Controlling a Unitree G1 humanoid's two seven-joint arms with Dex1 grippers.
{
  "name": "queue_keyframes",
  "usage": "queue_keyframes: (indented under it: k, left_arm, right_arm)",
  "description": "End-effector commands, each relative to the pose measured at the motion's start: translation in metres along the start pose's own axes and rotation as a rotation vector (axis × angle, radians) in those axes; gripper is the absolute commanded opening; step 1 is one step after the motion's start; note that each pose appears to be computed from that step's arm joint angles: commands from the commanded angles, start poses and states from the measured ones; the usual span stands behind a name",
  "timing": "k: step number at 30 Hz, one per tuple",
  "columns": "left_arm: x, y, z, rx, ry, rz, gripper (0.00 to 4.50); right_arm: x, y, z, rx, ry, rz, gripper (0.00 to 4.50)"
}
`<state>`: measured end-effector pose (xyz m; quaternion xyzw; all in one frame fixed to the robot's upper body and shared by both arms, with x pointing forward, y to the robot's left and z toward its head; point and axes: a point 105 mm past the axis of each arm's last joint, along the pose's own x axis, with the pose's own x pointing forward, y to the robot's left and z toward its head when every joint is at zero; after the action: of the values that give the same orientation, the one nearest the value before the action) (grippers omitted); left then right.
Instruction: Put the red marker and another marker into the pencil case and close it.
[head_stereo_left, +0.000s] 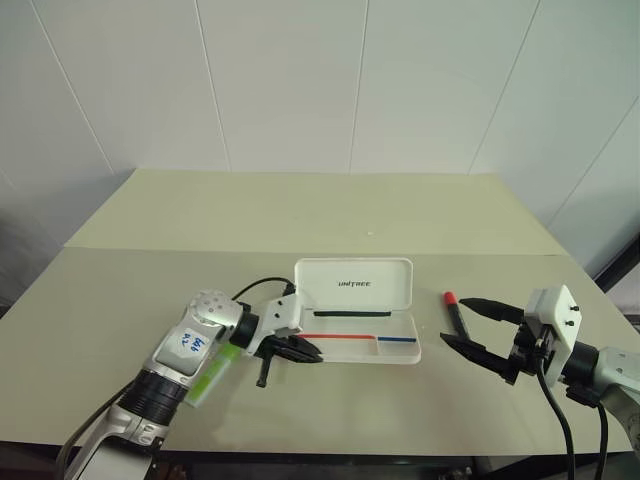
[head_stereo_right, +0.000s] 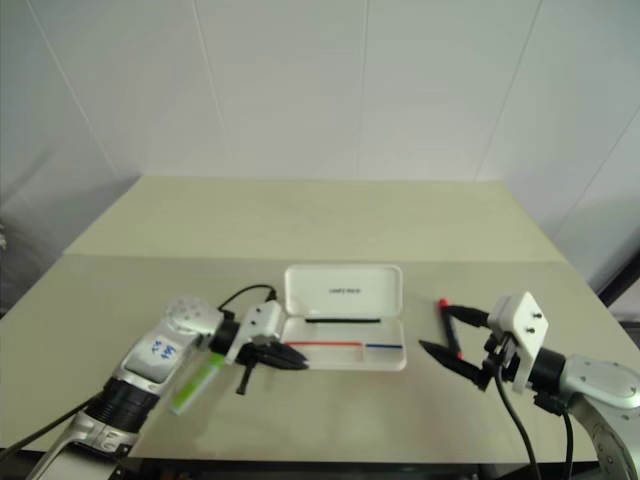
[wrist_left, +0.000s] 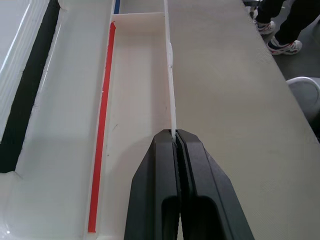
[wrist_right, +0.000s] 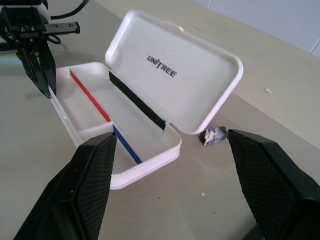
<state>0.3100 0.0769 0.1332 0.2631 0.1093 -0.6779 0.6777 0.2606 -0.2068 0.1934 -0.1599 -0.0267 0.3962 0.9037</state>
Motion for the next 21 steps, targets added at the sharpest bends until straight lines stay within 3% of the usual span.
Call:
queue_keyframes:
  k: [1,17,21]
  left_arm:
    - [0.006,-0.001,0.004,0.033,0.008,0.02,0.02]
    - [0.015,-0.013,-0.015,0.033,0.066,0.044,0.02]
    - [0.016,-0.015,-0.01,0.028,0.05,0.046,1.24]
  right_arm:
    - [-0.004,-0.003,0.009,-0.039,-0.01,-0.017,4.5]
    - [-0.005,-0.003,0.009,-0.036,-0.003,-0.03,4.5]
    - [-0.005,-0.003,0.009,-0.036,-0.004,-0.027,4.5]
